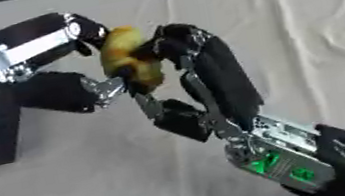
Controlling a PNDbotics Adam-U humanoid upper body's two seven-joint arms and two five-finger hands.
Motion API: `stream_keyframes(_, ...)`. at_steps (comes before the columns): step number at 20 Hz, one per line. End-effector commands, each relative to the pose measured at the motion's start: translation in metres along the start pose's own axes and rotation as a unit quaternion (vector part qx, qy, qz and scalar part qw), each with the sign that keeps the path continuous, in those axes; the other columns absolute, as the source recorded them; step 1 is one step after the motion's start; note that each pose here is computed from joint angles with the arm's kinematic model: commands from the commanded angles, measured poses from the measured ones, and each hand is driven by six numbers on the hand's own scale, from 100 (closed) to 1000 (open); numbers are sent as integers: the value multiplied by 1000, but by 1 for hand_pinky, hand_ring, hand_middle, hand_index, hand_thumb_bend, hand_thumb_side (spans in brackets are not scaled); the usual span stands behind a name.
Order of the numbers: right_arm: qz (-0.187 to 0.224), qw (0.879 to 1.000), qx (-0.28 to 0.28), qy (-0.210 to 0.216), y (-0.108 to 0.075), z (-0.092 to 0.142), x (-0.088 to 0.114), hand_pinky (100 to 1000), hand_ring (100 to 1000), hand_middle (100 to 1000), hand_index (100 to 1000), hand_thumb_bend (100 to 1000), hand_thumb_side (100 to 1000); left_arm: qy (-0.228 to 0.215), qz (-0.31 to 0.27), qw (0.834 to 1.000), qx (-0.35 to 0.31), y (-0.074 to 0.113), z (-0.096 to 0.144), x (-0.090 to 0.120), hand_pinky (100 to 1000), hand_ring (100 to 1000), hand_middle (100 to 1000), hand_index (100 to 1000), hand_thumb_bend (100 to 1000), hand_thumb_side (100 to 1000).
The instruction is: Pick up the objects with one hand, pass them to the other hand, and then place them into the box on the other side of the table.
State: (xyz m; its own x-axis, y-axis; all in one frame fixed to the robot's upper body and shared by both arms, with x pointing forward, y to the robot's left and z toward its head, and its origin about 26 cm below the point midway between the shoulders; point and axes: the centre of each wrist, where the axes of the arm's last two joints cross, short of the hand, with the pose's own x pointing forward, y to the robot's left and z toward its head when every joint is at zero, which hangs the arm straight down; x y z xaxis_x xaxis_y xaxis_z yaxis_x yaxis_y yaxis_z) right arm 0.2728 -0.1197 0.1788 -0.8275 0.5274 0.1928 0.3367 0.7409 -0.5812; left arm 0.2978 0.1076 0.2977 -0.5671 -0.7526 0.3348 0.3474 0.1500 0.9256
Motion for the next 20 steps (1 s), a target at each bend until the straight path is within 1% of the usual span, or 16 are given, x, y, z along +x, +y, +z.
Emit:
stream_keyframes(1,-2,1000,-16,-23,-7,-7,6,308,506,333,506,100,100,95,54,991,-75,3,-4,-7,803,711,523,623,100,287)
stream_keyframes(3,-1,1000,-17,-24,-7,-7,6,312,512,344,514,100,100,97,59,991,-71,2,-7,-9,778,672,491,585,100,165)
stream_keyframes(8,7,1000,-14,-21,-7,-6,5,347,544,388,556,100,100,102,69,991,-48,0,-11,-13,729,576,400,471,100,219)
stream_keyframes(10,13,1000,-10,-18,-7,-6,5,366,566,422,593,178,100,105,74,991,-41,-1,-13,-15,715,554,367,428,100,233)
stream_keyframes(11,16,1000,-7,-18,-7,-6,5,376,578,440,612,238,100,107,76,991,-38,-2,-14,-17,711,547,356,410,100,238)
stream_keyframes(14,24,1000,2,-18,-7,-5,5,408,610,488,665,357,100,113,83,990,-29,-3,-17,-20,707,532,331,374,100,244)
stream_keyframes(16,34,999,14,-18,-7,-4,4,449,657,546,725,436,100,116,87,989,-23,-4,-19,-22,705,529,325,359,100,243)
stream_keyframes(18,45,999,27,-15,-7,-4,4,476,704,596,775,471,100,118,90,989,-21,-5,-20,-24,704,527,322,353,100,241)
stream_keyframes(20,55,998,39,-12,-7,-4,4,498,746,640,813,486,100,121,93,988,-19,-6,-21,-25,702,525,316,346,100,241)
